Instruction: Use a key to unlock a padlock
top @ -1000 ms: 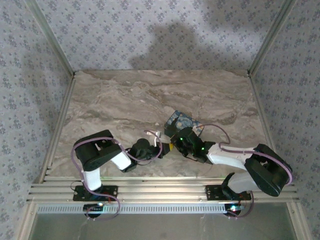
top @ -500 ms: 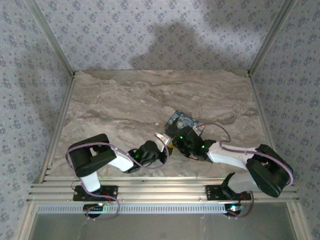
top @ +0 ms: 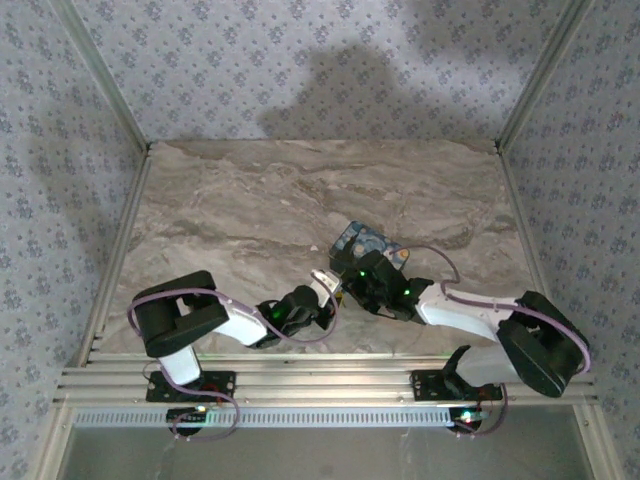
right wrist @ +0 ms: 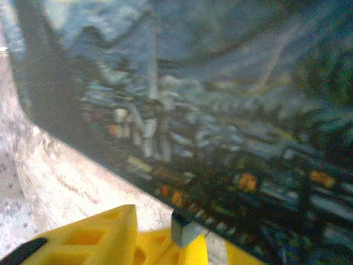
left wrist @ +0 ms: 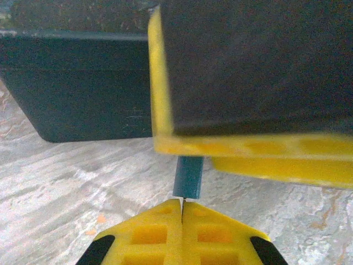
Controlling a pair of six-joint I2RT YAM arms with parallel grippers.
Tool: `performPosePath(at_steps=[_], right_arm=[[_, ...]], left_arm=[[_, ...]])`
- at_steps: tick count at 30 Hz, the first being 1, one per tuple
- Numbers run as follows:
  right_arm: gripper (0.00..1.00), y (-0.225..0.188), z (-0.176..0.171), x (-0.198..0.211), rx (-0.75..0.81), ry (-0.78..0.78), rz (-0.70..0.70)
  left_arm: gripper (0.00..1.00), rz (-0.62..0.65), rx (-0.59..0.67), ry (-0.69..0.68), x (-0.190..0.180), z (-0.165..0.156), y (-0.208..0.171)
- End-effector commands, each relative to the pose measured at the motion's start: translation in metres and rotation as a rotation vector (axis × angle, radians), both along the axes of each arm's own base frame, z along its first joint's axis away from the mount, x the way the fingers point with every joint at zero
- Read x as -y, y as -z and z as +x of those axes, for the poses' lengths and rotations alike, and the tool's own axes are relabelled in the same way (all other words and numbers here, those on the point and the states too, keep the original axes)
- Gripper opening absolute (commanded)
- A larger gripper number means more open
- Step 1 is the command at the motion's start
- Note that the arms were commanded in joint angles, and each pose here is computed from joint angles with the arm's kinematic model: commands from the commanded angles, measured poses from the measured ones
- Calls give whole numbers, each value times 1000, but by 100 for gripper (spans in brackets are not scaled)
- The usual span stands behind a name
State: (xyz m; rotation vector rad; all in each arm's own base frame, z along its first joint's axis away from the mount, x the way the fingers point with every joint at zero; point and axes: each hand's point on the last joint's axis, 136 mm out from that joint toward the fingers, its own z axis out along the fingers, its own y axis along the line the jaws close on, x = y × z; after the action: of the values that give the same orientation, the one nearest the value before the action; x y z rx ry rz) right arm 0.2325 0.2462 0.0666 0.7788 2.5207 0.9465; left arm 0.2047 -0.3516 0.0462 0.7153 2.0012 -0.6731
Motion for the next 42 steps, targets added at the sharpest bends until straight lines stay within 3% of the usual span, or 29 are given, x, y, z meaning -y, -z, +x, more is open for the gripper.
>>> performPosePath(at_steps=[1, 6, 15, 27, 42], right_arm=[[52, -23, 0, 3, 37, -3, 1], [58, -33, -5, 25, 76, 37, -35], [56, -41, -14, 41, 104, 69, -45], [38, -40, -11, 1, 99, -55, -71], [43, -23, -3, -21, 48, -94, -61]], left_arm=[[0, 6, -41, -37, -6, 2, 5], [0, 1, -43, -39, -7, 3, 0], [0, 30, -11, -45, -9, 7, -13], [0, 72, 75, -28, -10, 7, -31], [0, 139, 183, -33, -9, 6, -46]])
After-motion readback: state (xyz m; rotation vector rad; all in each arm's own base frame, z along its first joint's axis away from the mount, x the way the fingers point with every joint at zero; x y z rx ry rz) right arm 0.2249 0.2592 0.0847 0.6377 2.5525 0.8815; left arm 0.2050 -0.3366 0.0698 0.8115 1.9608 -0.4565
